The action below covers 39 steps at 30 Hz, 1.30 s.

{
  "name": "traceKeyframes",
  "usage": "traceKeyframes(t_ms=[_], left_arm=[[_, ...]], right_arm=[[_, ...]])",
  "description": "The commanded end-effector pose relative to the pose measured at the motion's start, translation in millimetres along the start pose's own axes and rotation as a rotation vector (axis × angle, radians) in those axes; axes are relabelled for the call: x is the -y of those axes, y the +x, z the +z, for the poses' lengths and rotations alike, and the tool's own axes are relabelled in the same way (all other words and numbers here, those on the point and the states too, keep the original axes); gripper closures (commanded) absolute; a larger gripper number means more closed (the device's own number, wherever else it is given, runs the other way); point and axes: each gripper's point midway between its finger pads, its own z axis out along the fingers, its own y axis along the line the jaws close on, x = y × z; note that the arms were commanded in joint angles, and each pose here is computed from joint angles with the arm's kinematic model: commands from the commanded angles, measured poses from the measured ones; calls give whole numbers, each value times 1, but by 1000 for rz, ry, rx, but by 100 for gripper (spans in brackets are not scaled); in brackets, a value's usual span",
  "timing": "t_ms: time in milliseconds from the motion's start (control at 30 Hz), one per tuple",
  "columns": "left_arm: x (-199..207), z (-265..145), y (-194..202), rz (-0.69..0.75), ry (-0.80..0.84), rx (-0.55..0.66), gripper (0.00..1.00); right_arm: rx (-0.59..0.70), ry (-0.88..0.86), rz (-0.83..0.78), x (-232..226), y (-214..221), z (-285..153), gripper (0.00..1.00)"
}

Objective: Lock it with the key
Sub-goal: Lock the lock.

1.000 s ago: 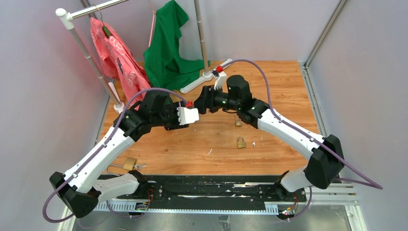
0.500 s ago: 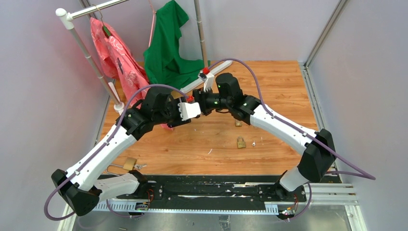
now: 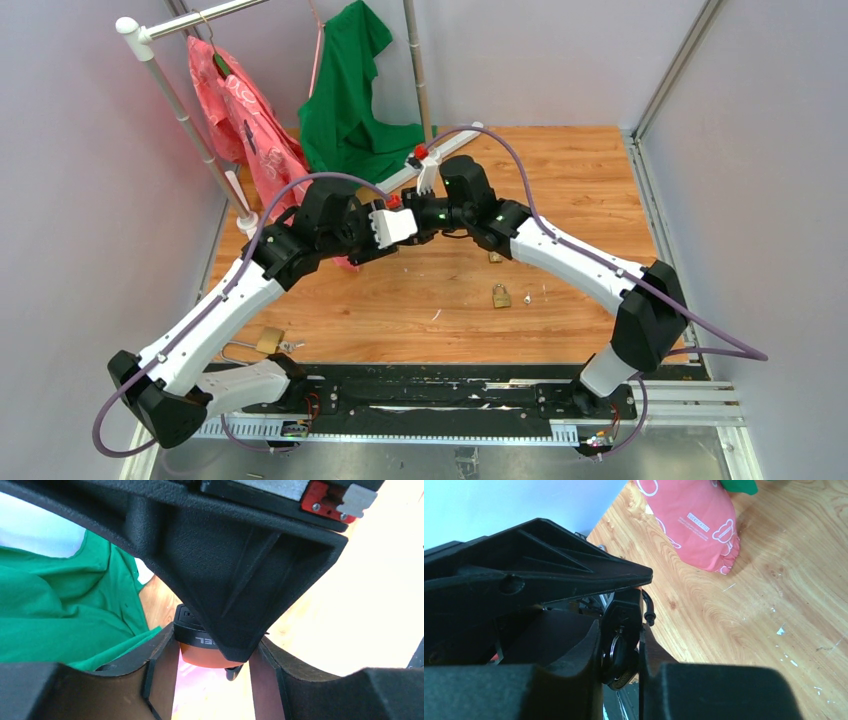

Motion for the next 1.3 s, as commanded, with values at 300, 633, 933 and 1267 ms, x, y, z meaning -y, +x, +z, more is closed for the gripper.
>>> traceKeyframes(t_ms=[300,633,933,1267], left_arm=[[34,-42,-21,14,117,206,20],[38,-38,-47,-49,106,390,32],[26,-32,-37,-25,27,357,54],[30,-27,-45,-56,65,385,98]], right_arm=[[99,-135,-149,-10,-23,-67,100],[84,-285,-215,-44,-15,-86,100],[59,-343,-205,-53,-11,-87,100],[45,-361,-198,-58,-7,-85,100]])
